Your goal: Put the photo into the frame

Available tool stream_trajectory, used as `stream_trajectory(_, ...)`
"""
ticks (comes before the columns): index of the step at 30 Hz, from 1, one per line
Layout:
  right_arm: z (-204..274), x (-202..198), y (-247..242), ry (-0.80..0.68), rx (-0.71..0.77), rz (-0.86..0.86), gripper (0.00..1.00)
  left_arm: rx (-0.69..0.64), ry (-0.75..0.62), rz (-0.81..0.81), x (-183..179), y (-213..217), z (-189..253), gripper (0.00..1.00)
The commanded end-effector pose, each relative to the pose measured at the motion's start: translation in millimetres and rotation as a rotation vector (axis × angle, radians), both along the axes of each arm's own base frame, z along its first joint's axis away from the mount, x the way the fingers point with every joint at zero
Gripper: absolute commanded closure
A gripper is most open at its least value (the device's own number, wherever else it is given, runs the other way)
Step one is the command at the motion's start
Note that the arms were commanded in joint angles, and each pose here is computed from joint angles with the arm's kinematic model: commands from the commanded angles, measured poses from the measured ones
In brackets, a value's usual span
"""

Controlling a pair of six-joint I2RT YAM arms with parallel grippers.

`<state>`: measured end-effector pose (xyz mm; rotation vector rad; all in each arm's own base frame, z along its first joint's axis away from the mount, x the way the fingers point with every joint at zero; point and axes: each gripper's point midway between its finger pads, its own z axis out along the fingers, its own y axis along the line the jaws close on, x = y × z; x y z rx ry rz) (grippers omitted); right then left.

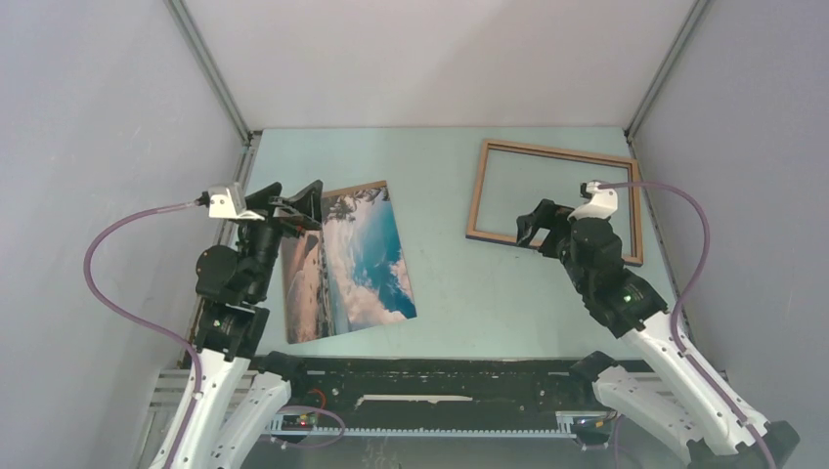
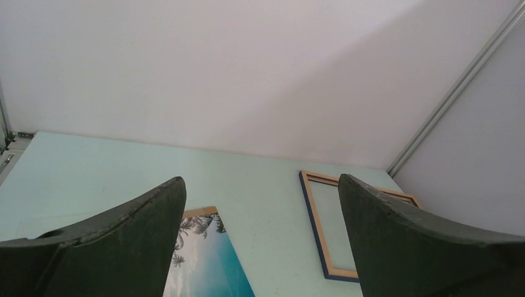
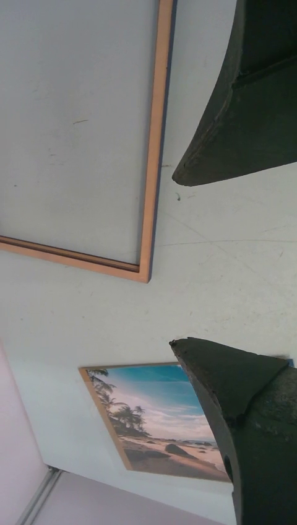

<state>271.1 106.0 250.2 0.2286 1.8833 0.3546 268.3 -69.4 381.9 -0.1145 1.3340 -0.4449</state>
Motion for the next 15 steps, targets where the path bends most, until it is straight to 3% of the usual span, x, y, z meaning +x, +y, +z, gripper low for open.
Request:
stream_trajectory(1,14,18,6,-0.074,0.04,-0.036,0.0,0.006,-0.036,0.032,4,6,5,0.0)
stream_trajectory(6,-2,47,10,-0.056,0.074,-0.136,0.0,-0.002,-0.031,0.01,7,1,5,0.0)
stream_trajectory(15,-64,112,14,0.07,0.359,-0.48,0.0,-0.008,-0.007,-0.001,11,-2,1,0.0)
